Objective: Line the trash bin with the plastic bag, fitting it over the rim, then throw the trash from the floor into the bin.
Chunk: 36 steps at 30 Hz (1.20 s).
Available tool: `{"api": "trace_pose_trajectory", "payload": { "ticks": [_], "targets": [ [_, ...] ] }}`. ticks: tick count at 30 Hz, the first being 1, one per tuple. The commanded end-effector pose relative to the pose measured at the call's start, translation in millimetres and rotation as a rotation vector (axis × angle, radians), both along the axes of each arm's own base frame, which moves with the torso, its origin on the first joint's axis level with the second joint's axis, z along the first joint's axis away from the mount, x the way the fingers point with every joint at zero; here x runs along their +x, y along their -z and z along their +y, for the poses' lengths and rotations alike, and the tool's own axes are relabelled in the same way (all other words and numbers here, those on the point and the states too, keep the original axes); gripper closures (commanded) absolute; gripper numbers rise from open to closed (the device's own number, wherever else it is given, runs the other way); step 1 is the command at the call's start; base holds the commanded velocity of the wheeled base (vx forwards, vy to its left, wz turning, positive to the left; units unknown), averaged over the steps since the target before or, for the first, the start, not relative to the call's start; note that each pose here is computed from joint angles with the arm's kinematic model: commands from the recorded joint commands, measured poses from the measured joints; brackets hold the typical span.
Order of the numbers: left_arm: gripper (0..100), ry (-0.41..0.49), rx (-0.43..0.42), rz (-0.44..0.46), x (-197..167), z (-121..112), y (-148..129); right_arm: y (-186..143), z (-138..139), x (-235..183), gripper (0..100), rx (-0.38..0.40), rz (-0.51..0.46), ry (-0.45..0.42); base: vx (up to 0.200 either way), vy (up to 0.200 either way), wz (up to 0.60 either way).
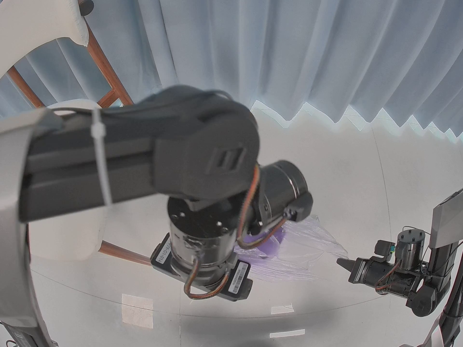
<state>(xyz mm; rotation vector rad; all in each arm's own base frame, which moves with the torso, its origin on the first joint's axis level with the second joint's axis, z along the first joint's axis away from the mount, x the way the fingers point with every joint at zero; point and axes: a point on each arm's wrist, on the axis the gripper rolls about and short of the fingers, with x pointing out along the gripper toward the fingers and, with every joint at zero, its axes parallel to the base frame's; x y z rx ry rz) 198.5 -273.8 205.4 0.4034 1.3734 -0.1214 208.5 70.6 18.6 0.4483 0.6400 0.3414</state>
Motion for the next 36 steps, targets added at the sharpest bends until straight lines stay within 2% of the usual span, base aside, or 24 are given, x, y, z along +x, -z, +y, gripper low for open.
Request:
{"api": "trace_pose_trajectory", "payload": {
  "ticks": [1,4,6,7,8,10,15,20,22,26,36],
  "targets": [
    [0,0.038,-0.526,-0.334,7.3,19.2,-26.2,-2.5,0.2,-2.6,100,0.005,-0.011,-0.006,0.000,0.000,0.00],
    [0,0.102,-0.692,-0.522,20.3,15.1,-2.2,-3.2,0.5,-1.6,100,0.007,-0.017,-0.006,0.000,0.000,0.00],
    [0,0.183,-0.759,-0.603,21.0,19.4,6.2,-4.3,1.3,0.8,100,0.010,-0.029,-0.006,0.000,0.000,0.00],
    [0,0.198,-0.763,-0.607,20.3,20.0,7.4,-4.4,1.7,1.1,100,0.011,-0.030,-0.008,0.000,0.000,0.00],
    [0,0.253,-0.771,-0.591,15.9,24.5,14.0,-5.1,2.0,2.1,100,0.013,-0.036,-0.008,0.000,0.000,0.00],
    [0,0.264,-0.777,-0.578,10.9,29.1,14.1,-5.0,2.6,2.7,100,0.013,-0.038,-0.009,0.000,0.000,0.00],
    [0,0.306,-0.741,-0.577,8.5,34.8,19.6,-5.2,11.1,-0.9,100,0.013,-0.038,-0.049,0.000,0.000,0.00],
    [0,0.433,-0.566,-0.609,40.1,36.9,40.8,-6.9,16.1,-3.1,100,0.016,-0.045,-0.074,0.000,0.000,0.00],
    [0,0.451,-0.529,-0.624,48.7,34.7,45.0,-6.9,17.1,-3.5,100,0.017,-0.045,-0.078,0.000,0.000,0.00],
    [0,0.431,-0.503,-0.642,61.1,25.1,51.6,-7.2,17.0,-3.6,100,0.016,-0.046,-0.077,0.000,0.000,0.00],
    [0,0.435,-0.482,-0.620,72.1,9.2,67.6,-6.8,16.1,-4.3,100,0.006,-0.045,-0.054,0.000,0.000,0.00]
  ]
}}
